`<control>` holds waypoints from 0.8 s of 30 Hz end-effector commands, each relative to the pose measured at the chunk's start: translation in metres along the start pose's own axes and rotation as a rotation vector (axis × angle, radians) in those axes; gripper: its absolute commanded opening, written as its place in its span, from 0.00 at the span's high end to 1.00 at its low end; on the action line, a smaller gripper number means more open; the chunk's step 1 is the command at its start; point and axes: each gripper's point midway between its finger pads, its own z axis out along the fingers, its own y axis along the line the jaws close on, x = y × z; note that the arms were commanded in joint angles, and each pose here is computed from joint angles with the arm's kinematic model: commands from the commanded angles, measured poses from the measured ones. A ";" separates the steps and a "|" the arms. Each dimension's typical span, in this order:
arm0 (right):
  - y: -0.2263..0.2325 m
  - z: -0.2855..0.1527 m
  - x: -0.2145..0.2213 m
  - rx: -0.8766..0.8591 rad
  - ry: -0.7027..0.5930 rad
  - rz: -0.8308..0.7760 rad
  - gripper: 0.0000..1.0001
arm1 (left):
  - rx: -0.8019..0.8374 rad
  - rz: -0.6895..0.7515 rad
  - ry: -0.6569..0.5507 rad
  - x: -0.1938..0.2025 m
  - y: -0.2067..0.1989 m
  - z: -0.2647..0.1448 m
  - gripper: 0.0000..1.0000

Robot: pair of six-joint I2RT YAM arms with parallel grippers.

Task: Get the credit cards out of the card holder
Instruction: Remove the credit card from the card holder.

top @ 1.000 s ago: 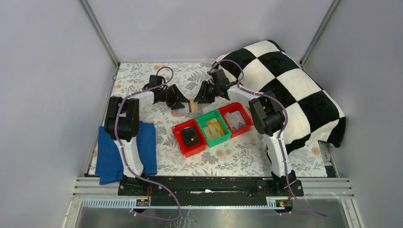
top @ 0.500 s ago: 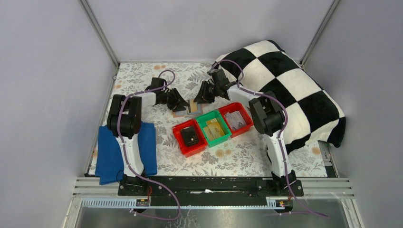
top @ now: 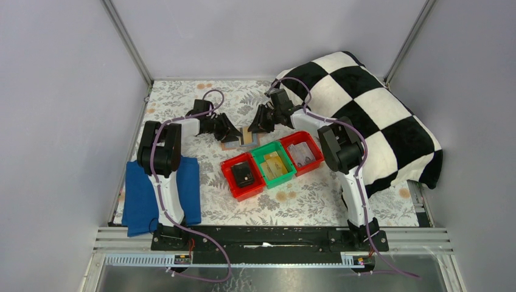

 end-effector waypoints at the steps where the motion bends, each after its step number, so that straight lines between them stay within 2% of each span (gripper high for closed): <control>1: 0.005 0.009 0.010 -0.028 0.028 -0.012 0.67 | -0.016 0.025 -0.034 -0.007 0.009 0.000 0.64; 9: 0.002 0.012 0.012 -0.019 0.034 -0.009 0.82 | -0.018 0.021 -0.045 -0.009 0.011 -0.002 0.65; 24: -0.012 0.020 0.023 0.005 0.061 0.007 0.94 | 0.056 0.009 -0.044 -0.009 0.001 -0.005 0.76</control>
